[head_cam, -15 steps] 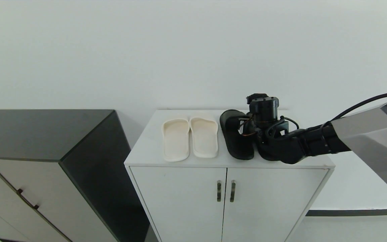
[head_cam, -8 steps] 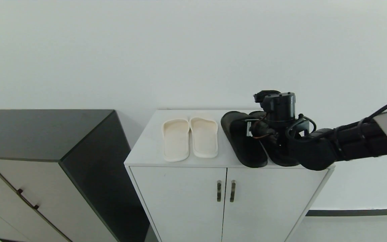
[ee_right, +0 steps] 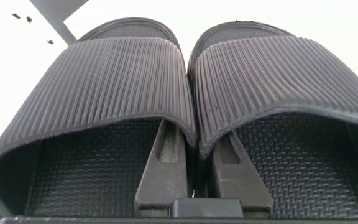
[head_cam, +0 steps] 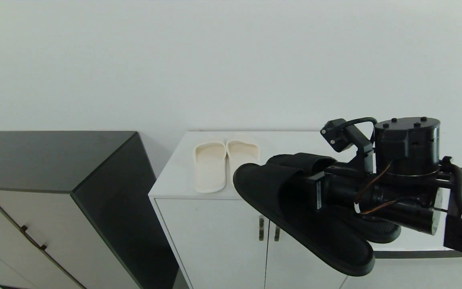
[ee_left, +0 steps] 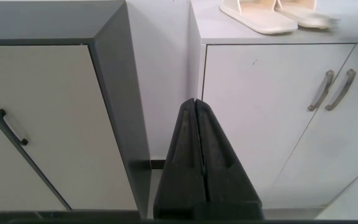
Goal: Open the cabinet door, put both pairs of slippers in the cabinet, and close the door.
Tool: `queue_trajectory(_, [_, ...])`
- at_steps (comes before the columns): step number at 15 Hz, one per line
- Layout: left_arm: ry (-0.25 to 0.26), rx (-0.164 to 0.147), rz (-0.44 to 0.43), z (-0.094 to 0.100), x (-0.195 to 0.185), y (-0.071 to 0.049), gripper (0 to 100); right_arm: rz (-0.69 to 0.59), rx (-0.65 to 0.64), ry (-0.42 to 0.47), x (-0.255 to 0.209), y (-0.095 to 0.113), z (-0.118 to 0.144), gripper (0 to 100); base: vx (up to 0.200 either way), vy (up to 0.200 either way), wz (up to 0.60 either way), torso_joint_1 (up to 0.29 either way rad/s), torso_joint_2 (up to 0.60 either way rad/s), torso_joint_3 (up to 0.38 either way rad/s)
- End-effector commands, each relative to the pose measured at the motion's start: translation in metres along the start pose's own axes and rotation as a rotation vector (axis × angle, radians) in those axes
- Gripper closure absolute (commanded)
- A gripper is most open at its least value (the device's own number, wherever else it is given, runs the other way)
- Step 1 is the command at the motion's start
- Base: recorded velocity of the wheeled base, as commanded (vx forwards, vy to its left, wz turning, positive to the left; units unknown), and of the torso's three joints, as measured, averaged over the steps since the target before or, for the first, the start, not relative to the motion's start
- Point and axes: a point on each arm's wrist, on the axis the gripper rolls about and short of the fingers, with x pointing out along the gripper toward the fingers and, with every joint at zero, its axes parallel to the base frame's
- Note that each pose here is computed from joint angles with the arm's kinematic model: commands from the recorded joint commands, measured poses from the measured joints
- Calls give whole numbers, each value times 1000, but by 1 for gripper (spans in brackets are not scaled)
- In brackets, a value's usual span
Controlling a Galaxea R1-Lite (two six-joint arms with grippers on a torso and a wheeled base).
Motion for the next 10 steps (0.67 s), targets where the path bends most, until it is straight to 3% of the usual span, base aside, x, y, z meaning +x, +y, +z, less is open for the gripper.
queue_trajectory(1, [1,0,-1,0,0,0,100,18,-5,-35,-16,4,6,100,0,0,0,0,0,0])
queue_trajectory(4, [1,0,1,0,0,0,100,14,-38,-18,-17,3,1,100,0,0,0,0,0,0])
queue_trajectory(10, [1,-2,-1,0,0,0,100,14,-40,-17,-21,2,-1,100,-200,0,0,-2,4,2])
